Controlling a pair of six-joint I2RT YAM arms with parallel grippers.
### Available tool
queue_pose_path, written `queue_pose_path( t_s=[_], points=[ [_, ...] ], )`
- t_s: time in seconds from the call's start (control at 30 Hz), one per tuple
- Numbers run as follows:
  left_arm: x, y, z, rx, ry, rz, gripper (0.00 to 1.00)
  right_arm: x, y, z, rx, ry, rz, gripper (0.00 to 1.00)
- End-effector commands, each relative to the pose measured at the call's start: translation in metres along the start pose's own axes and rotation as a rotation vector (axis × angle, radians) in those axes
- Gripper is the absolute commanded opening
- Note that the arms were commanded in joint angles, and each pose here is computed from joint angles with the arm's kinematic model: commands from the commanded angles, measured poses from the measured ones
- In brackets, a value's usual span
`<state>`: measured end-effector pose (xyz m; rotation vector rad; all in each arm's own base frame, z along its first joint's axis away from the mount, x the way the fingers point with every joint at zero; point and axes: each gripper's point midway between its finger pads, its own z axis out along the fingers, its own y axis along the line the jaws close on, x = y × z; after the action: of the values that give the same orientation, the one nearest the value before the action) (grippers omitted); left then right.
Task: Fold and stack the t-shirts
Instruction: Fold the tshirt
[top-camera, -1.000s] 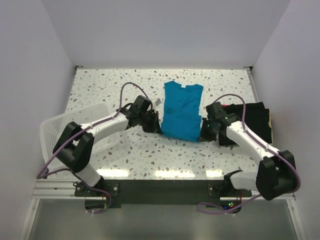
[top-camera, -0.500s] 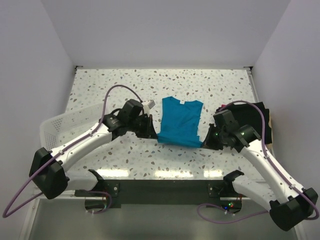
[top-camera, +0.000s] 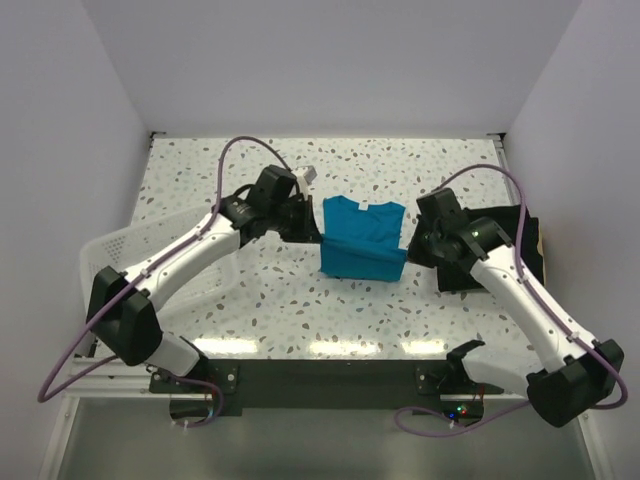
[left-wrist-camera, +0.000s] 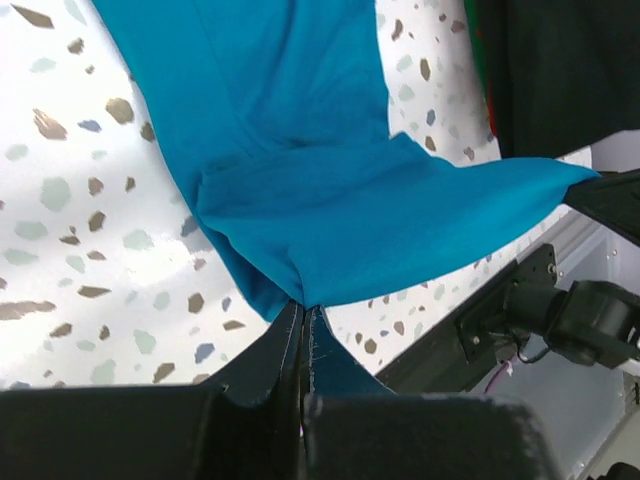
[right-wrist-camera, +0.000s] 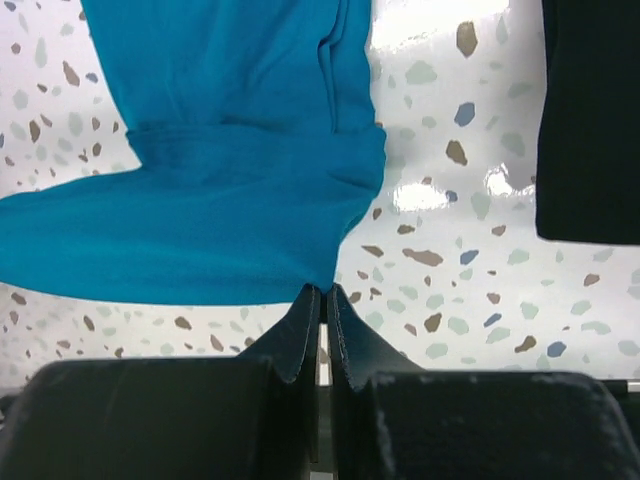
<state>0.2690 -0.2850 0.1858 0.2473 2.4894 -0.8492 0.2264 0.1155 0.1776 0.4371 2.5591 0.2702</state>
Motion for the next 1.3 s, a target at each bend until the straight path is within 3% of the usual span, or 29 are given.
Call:
queue_pose_path(
  t_s=[0.0,0.7,1.2,1.27],
  points=[
    [-0.035,0.013,0.004,-0.024,-0.058,0.021,0.0,-0.04,0.001,0.0,0.057,-0.134,-0.013,0.0],
    [-0.122,0.068,0.083,-0.056,-0.089,-0.033,0.0,-0.132,0.02,0.095,0.116,-0.121,-0.025,0.0],
    [-0.162,0.108,0.132,-0.08,-0.12,-0.039,0.0,-0.152,0.02,0.138,0.167,-0.078,-0.03,0.0],
    [-0.168,0.113,0.141,-0.076,-0.129,-0.035,0.06,-0.153,0.019,0.145,0.177,-0.071,-0.033,0.0]
  ],
)
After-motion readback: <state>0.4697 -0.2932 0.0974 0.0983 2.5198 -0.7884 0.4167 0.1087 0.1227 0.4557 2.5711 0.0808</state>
